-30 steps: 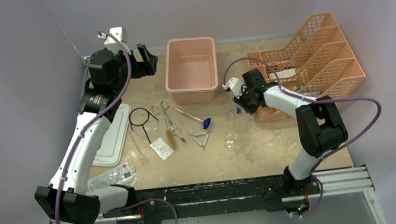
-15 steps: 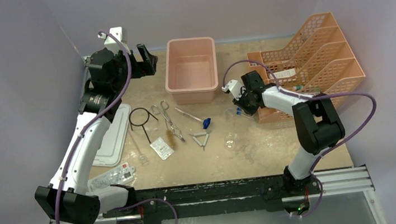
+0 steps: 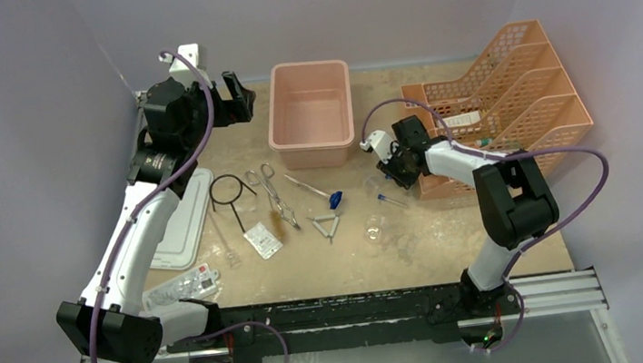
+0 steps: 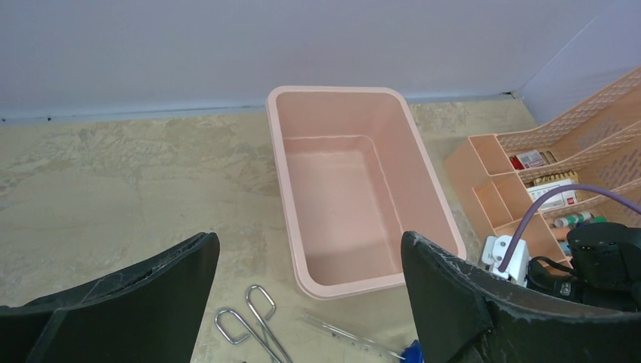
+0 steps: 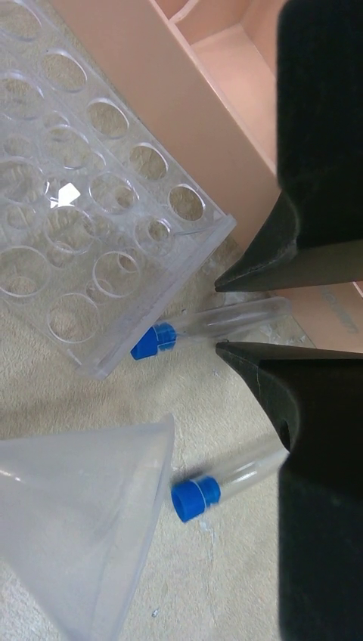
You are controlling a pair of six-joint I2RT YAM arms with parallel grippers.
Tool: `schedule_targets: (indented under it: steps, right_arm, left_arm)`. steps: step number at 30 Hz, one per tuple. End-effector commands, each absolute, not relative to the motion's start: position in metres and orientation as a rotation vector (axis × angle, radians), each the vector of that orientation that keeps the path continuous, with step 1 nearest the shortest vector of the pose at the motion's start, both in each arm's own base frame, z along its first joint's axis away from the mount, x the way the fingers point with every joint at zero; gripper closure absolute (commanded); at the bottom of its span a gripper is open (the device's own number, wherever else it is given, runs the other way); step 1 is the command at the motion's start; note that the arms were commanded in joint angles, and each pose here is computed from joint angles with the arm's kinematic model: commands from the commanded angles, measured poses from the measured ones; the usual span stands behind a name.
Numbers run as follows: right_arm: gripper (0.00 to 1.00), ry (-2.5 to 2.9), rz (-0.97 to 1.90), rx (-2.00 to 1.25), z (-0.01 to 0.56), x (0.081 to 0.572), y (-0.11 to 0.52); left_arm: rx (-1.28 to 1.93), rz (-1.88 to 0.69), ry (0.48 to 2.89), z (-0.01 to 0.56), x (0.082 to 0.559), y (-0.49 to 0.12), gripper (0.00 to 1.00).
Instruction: Organize the chemistry lab equipment
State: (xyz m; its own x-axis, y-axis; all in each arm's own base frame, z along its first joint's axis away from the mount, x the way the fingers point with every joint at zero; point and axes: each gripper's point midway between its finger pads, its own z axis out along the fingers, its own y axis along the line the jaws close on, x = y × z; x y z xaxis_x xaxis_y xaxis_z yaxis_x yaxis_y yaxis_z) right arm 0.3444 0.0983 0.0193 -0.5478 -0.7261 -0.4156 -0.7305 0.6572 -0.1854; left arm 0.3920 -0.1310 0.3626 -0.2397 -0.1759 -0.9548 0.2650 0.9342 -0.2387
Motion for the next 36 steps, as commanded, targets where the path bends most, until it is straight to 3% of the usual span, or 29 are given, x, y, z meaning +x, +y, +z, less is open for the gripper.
schedule_targets:
  steps: [1, 6, 9, 23, 29, 36]
  right_arm:
    - [0.67, 2.443, 0.084, -1.186, 0.006, 0.332, 0.102]
    - [0.88, 2.435, 0.081, -1.198, 0.006, 0.332, 0.102]
    - [0.94, 2.413, 0.067, -1.206, 0.014, 0.335, 0.101]
    - [0.95, 2.203, 0.185, -1.092, 0.101, 0.322, 0.121]
    - [0.97, 2.101, 0.181, -0.904, 0.147, 0.327, 0.123]
    - [0.98, 1.96, 0.278, -0.647, 0.19, 0.339, 0.136]
  left_arm:
    - [0.083, -0.398, 1.717, 0.376, 0.388, -0.129, 0.11]
    - [0.083, -0.397, 1.715, 0.377, 0.387, -0.129, 0.11]
    - [0.082, -0.398, 1.714, 0.377, 0.387, -0.129, 0.11]
    - [0.045, -0.478, 1.689, 0.386, 0.388, -0.137, 0.11]
    - [-0.03, -0.436, 1.737, 0.375, 0.401, -0.134, 0.13]
    - [-0.079, -0.617, 1.785, 0.363, 0.402, -0.174, 0.16]
